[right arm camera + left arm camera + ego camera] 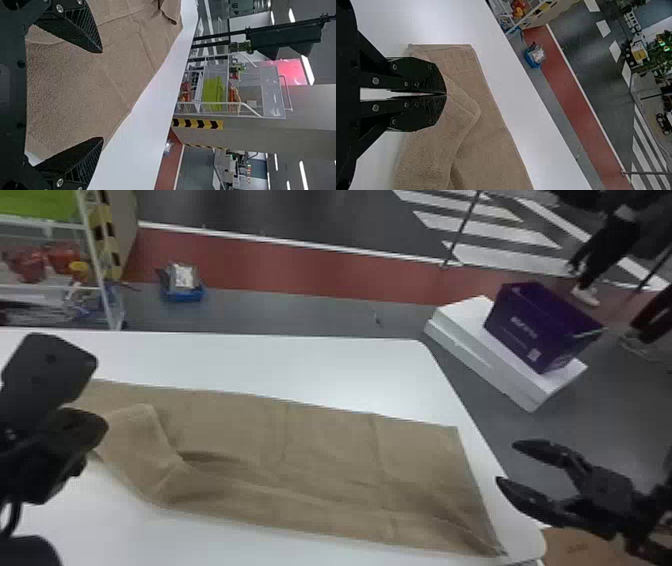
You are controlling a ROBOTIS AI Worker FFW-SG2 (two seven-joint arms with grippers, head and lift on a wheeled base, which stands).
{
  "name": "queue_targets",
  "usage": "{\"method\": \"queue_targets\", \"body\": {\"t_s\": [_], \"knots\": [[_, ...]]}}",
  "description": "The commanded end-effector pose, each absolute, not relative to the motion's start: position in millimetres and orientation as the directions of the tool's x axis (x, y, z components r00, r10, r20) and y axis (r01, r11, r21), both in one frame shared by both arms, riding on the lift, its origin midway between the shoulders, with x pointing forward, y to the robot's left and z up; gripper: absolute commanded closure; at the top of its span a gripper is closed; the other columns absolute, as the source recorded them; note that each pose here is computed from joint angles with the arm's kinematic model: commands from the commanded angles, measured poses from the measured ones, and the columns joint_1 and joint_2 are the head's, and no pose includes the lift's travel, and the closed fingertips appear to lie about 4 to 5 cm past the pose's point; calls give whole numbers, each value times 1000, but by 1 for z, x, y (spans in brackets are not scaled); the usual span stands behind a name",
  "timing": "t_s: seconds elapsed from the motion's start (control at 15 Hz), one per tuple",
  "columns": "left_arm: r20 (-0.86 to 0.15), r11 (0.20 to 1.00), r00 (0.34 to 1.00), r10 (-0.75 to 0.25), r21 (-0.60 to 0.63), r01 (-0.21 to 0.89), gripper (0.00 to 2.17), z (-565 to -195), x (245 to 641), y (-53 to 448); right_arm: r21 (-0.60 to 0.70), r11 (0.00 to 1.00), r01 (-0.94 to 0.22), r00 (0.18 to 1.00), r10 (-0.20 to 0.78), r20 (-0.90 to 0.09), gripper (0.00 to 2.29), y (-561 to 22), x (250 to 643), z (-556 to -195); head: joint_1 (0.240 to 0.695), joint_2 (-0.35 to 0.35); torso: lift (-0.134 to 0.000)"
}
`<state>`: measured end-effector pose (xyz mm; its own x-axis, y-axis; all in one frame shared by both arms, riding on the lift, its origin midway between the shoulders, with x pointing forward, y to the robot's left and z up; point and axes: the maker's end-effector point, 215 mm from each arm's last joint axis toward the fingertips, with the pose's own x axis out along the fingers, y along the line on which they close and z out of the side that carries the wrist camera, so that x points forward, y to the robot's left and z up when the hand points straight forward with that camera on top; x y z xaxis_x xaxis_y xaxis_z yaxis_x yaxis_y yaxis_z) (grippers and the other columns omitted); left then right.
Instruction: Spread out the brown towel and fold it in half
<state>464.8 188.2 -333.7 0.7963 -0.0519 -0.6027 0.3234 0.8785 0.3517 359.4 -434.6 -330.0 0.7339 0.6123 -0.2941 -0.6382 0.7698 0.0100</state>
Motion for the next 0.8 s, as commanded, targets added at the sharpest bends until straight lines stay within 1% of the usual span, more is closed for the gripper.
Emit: {"method": "queue_targets", "body": {"t_s": [0.0,0.07,0.13,0.2,0.27,0.33,0.4,0.53,0.6,0.73], "knots": [[-605,853,794,54,441,279,1072,-338,466,160,11,764,-645,727,617,-302,113,-431,360,-333,695,-320,-134],[-596,819,797,100,504,274,1072,-340,471,156,10,766,-643,726,613,-311,113,-432,359,-335,695,-334,-134],[-597,783,786,161,562,267,1072,-349,473,156,11,768,-641,726,610,-318,113,-433,358,-338,695,-341,-134],[-600,754,777,189,595,277,1072,-355,478,153,14,770,-638,726,608,-321,113,-433,358,-341,695,-348,-134],[-612,749,764,202,600,283,1069,-359,482,152,10,769,-639,725,607,-324,113,-431,357,-342,695,-350,-134],[-600,741,772,211,613,274,890,-353,487,150,10,768,-641,723,608,-328,113,-431,355,-345,695,-350,-134],[-595,739,779,201,614,278,613,-349,491,145,14,769,-639,723,607,-330,113,-432,353,-349,695,-350,-134],[-585,713,786,200,637,293,272,-346,499,134,17,772,-635,723,603,-338,113,-434,352,-353,695,-350,-134],[-595,707,773,220,643,294,208,-350,500,133,19,772,-635,722,603,-339,113,-433,352,-355,695,-350,-134],[-619,704,743,256,646,295,208,-359,504,135,24,770,-638,718,606,-344,113,-429,352,-359,695,-350,-134]]}}
